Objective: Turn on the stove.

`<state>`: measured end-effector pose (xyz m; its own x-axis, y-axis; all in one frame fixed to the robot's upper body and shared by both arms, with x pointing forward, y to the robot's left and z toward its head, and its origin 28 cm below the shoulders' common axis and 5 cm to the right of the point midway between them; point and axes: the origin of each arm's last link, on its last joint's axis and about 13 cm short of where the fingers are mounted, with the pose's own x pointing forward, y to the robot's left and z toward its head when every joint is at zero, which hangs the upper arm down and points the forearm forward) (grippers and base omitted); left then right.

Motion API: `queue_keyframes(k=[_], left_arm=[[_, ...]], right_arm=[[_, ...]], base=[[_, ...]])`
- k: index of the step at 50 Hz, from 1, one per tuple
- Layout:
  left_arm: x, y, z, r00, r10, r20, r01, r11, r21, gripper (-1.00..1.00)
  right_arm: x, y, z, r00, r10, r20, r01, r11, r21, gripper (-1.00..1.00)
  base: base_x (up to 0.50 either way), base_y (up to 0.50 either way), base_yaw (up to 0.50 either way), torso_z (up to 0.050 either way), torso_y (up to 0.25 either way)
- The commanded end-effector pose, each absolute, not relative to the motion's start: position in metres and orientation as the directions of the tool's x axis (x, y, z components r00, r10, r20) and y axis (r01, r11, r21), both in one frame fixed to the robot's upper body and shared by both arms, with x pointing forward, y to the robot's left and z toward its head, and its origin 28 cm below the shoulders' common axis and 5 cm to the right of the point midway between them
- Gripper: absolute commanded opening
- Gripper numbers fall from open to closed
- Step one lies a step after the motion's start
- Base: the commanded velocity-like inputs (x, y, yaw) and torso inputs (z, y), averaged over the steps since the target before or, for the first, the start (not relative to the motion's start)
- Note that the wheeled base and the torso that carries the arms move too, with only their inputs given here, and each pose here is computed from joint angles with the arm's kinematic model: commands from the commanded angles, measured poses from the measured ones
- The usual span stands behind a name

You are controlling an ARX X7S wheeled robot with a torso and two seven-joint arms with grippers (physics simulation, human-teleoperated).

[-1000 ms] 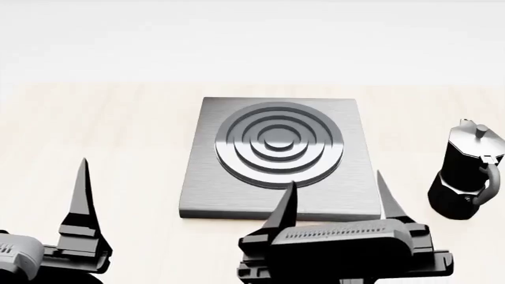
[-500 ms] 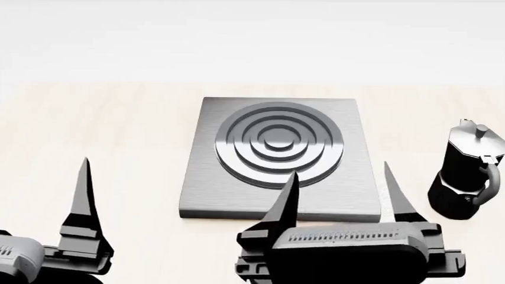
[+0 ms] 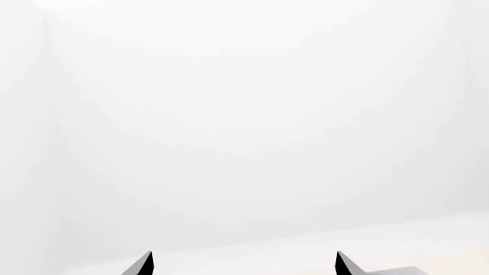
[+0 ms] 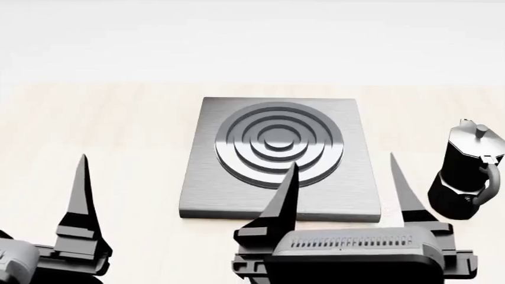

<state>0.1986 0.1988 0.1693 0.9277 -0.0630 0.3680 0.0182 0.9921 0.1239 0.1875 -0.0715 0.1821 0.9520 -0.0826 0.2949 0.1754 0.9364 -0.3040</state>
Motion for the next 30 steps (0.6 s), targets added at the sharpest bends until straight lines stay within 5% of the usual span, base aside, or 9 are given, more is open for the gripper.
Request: queue_keyframes(k=[1, 30], left_arm=[[0.195, 0.197, 0.174, 0.922, -0.072, 0.381, 0.025, 0.992, 0.126, 1.0], [0.185, 0.195, 0.185, 0.902, -0.087, 0.423, 0.035, 0.991, 0.13, 1.0]], right_arm=[[0.185, -0.071, 0.185, 0.947, -0.077, 0.312, 0.175, 0.937, -0.301, 1.0], [0.177, -0.068, 0.194, 0.934, -0.058, 0.352, 0.176, 0.934, -0.312, 1.0]], base=[[0.0, 0.0, 0.0, 0.0, 0.0], [0.0, 0.0, 0.0, 0.0, 0.0]])
